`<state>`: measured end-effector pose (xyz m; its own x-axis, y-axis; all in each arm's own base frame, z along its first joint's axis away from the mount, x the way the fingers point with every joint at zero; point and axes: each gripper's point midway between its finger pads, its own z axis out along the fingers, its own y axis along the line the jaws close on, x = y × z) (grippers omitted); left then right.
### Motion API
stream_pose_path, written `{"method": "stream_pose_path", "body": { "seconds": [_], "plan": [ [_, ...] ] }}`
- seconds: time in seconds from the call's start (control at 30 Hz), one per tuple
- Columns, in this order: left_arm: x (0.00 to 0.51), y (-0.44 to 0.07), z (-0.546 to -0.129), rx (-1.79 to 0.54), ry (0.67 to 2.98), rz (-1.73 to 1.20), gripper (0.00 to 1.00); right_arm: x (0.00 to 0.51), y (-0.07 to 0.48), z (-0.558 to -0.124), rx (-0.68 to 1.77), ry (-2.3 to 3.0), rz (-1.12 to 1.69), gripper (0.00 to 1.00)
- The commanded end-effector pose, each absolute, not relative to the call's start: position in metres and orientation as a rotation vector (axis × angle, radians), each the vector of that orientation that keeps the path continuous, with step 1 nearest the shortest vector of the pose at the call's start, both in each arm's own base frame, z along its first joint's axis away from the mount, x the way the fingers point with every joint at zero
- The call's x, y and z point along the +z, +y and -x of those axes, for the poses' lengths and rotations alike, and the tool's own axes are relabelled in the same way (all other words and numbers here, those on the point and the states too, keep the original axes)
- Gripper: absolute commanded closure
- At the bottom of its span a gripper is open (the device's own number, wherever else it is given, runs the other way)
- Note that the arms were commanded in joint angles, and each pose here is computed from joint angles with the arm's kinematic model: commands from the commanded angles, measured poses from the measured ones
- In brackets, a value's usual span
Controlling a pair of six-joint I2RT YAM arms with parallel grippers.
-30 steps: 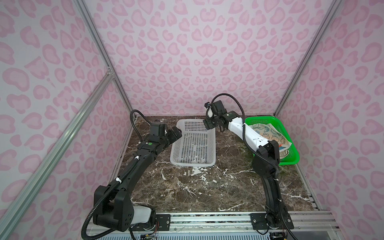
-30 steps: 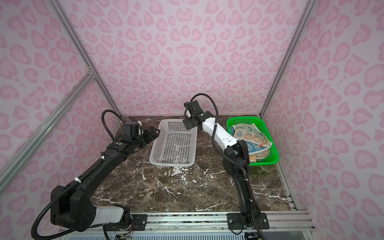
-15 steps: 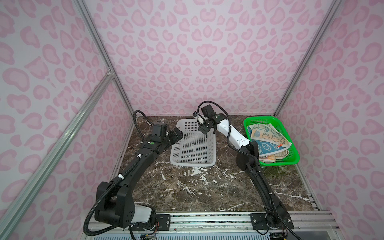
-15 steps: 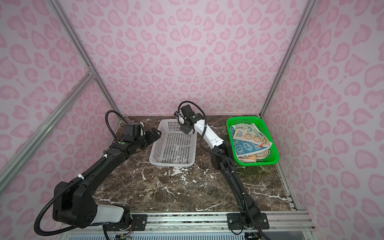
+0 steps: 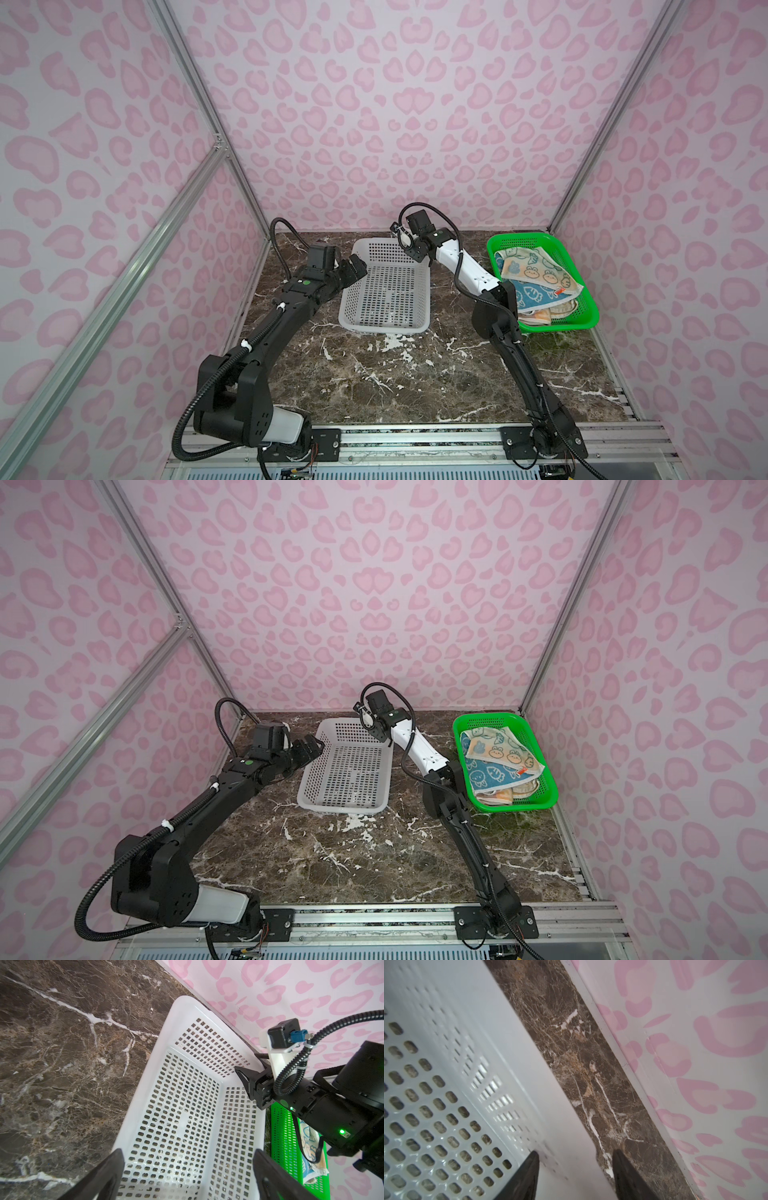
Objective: Fold and stack the towels
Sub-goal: 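Grip the white basket rim with the right gripper and drag it farther from the robot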
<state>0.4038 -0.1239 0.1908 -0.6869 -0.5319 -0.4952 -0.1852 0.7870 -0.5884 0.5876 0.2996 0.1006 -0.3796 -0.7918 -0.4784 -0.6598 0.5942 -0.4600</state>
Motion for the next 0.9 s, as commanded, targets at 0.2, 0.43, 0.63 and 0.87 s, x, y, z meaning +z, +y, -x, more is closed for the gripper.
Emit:
{"method": "stream_pose_path", "body": {
  "seconds": [0.2,0.43,0.63,0.87],
  "plan": [
    [0.192,-0.124,-0.402,-0.657,2.303,0.514,0.03,0.104,0.289,-0.578,-0.295,2.218,1.018,0.72],
    [0.200,-0.120,-0.403,-0.628,2.296,0.500,0.03,0.112,0.267,-0.558,-0.321,2.284,0.959,0.88],
    [0.198,-0.108,-0.405,-0.603,2.298,0.545,0.03,0.115,0.261,-0.531,-0.288,2.361,0.789,0.98],
    [0.198,-0.093,-0.407,-0.588,2.311,0.617,0.03,0.105,0.283,-0.503,-0.216,2.498,0.501,1.00]
  ]
}}
